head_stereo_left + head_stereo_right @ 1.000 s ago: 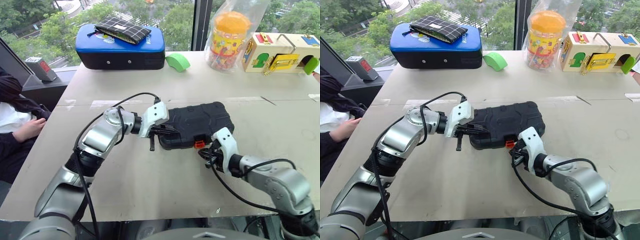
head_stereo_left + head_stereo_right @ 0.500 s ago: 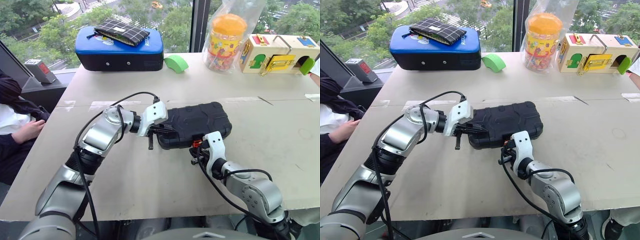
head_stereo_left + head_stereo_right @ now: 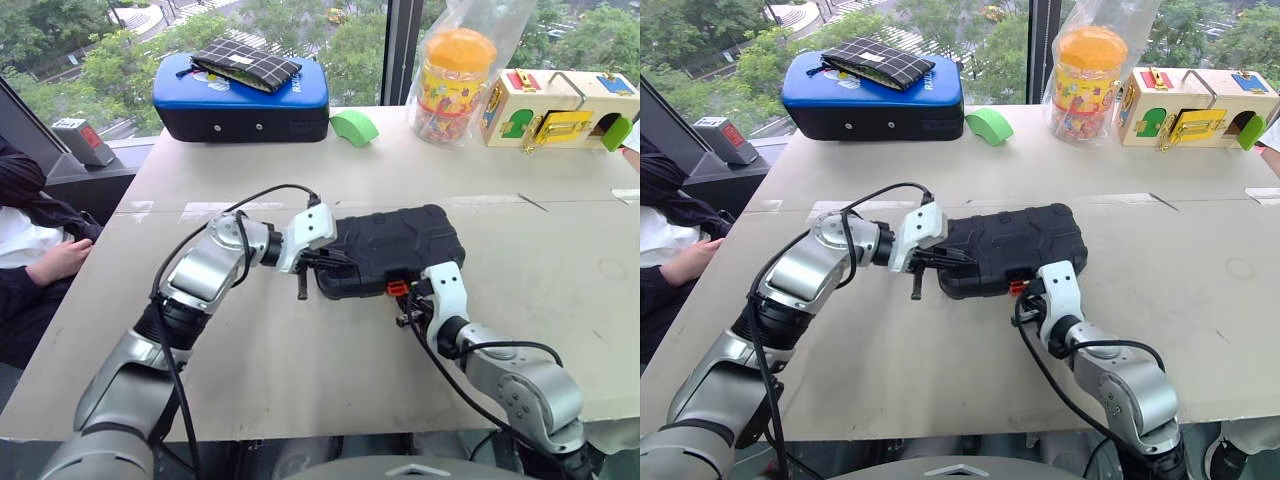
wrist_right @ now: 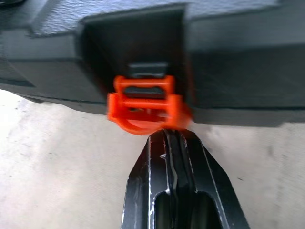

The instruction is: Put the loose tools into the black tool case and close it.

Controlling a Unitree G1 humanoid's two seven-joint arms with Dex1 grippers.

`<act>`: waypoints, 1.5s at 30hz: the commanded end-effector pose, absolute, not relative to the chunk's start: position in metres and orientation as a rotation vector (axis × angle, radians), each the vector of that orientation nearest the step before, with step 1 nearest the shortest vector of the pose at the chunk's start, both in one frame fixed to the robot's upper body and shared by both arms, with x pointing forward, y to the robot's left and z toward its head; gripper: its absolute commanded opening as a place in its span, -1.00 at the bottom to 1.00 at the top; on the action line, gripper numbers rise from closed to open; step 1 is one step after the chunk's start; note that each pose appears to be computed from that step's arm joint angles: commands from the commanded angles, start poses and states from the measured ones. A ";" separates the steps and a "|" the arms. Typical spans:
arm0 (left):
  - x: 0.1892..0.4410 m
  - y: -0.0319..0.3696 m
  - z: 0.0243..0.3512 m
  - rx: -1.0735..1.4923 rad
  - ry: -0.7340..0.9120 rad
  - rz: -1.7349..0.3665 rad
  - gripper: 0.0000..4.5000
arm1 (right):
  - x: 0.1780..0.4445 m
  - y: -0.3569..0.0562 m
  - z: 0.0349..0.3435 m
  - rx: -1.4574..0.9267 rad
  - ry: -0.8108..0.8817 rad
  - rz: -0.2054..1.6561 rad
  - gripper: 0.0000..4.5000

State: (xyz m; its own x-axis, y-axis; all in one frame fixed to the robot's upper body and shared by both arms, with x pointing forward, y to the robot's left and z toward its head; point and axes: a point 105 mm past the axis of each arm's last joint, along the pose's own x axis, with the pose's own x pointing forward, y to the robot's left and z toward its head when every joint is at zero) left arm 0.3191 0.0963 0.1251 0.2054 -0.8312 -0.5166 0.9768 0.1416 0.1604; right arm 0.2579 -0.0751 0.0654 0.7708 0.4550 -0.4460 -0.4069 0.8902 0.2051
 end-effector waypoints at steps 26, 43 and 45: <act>0.308 0.108 0.068 0.534 0.566 -1.310 -0.98 | 0.265 -0.054 0.187 0.432 0.087 0.660 -1.00; 0.302 0.098 0.137 0.021 0.142 -1.278 -0.63 | 0.252 -0.110 0.199 -0.034 -0.082 0.733 -0.41; 0.293 0.109 0.144 -0.016 0.119 -1.255 -0.26 | 0.244 -0.130 0.190 -0.122 -0.020 0.776 -0.02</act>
